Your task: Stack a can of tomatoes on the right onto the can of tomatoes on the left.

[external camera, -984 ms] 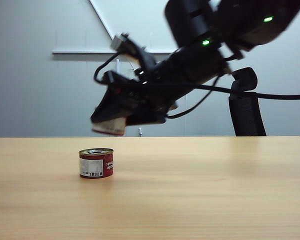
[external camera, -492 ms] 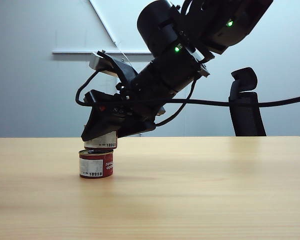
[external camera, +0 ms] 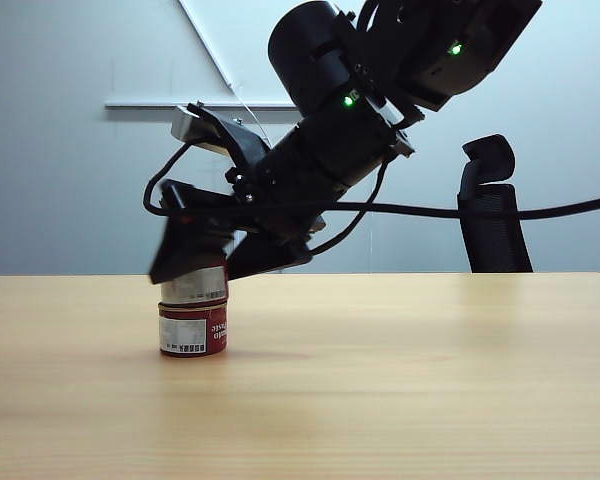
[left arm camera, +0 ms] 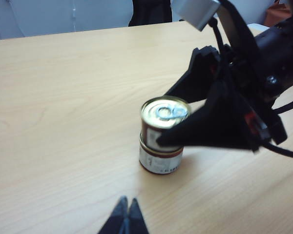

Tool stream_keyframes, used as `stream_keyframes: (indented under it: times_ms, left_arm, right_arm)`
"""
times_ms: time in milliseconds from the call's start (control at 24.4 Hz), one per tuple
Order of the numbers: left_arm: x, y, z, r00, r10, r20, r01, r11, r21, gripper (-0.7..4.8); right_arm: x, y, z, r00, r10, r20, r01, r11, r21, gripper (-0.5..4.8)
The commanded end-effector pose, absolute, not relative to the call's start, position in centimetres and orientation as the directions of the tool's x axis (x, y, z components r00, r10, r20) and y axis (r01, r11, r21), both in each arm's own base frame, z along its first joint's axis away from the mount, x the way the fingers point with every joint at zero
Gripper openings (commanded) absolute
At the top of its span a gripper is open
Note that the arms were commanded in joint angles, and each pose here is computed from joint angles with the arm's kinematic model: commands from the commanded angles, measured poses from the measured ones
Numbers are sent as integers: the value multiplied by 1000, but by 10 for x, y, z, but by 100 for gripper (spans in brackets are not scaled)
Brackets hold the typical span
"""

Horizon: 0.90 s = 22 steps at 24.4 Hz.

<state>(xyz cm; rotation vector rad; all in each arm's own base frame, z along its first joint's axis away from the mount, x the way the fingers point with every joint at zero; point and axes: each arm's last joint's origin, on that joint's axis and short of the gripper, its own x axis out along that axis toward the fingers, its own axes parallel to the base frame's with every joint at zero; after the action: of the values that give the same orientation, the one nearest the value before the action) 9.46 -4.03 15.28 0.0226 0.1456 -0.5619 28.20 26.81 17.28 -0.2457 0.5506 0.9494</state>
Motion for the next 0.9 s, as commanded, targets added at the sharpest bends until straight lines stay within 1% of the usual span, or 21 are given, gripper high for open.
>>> stream_keyframes:
  times_ms: [41, 164, 287, 410, 451, 492, 533, 574, 615, 656, 697, 738, 902]
  left_arm:
    - [94, -40, 155, 838, -531, -124, 534, 845, -10, -2]
    - [94, -40, 156, 840, -531, -114, 534, 845, -7, -2]
    - [94, -37, 158, 850, -518, -95, 520, 854, -5, -2]
    - [95, -30, 159, 882, -464, -77, 465, 885, -1, -2]
    - [96, -26, 160, 900, -430, -70, 432, 902, 1, -2]
    - [96, -23, 161, 914, -402, -59, 402, 915, 3, -2]
    - [96, -20, 161, 927, -371, -49, 372, 928, 6, -2]
    - [96, -16, 163, 942, -334, -35, 334, 942, 9, -2]
    - [96, -13, 163, 952, -305, -23, 306, 952, 12, -2]
    - [96, -10, 164, 960, -279, -15, 279, 960, 15, -2]
    - [97, -6, 165, 973, -232, -10, 232, 973, 16, -2]
    - [97, -3, 165, 978, -208, -12, 208, 978, 15, -2]
    - [97, -3, 164, 978, -208, -14, 208, 978, 15, -2]
  right_arm:
    - [284, 271, 184, 484, 729, -485, -817, 574, 48, 479]
    - [285, 272, 192, 484, 763, -429, -817, 570, 91, 479]
    - [284, 272, 217, 504, 795, -337, -807, 572, 144, 479]
    - [280, 266, 249, 531, 811, -244, -802, 575, 166, 479]
    - [276, 263, 262, 539, 818, -199, -803, 571, 171, 317]
    - [273, 258, 274, 546, 821, -167, -805, 569, 166, 97]
    - [271, 253, 286, 555, 821, -133, -807, 570, 155, -27]
    - [266, 246, 301, 564, 821, -86, -808, 570, 148, 36]
    - [262, 241, 311, 572, 818, -57, -807, 574, 139, -17]
    - [258, 235, 322, 581, 814, -27, -805, 579, 132, -1]
    - [251, 217, 344, 615, 788, 26, -785, 608, 120, -3]
    - [242, 199, 361, 675, 736, 49, -736, 667, 118, -3]
    - [226, 160, 383, 793, 609, 30, -609, 788, 94, -3]
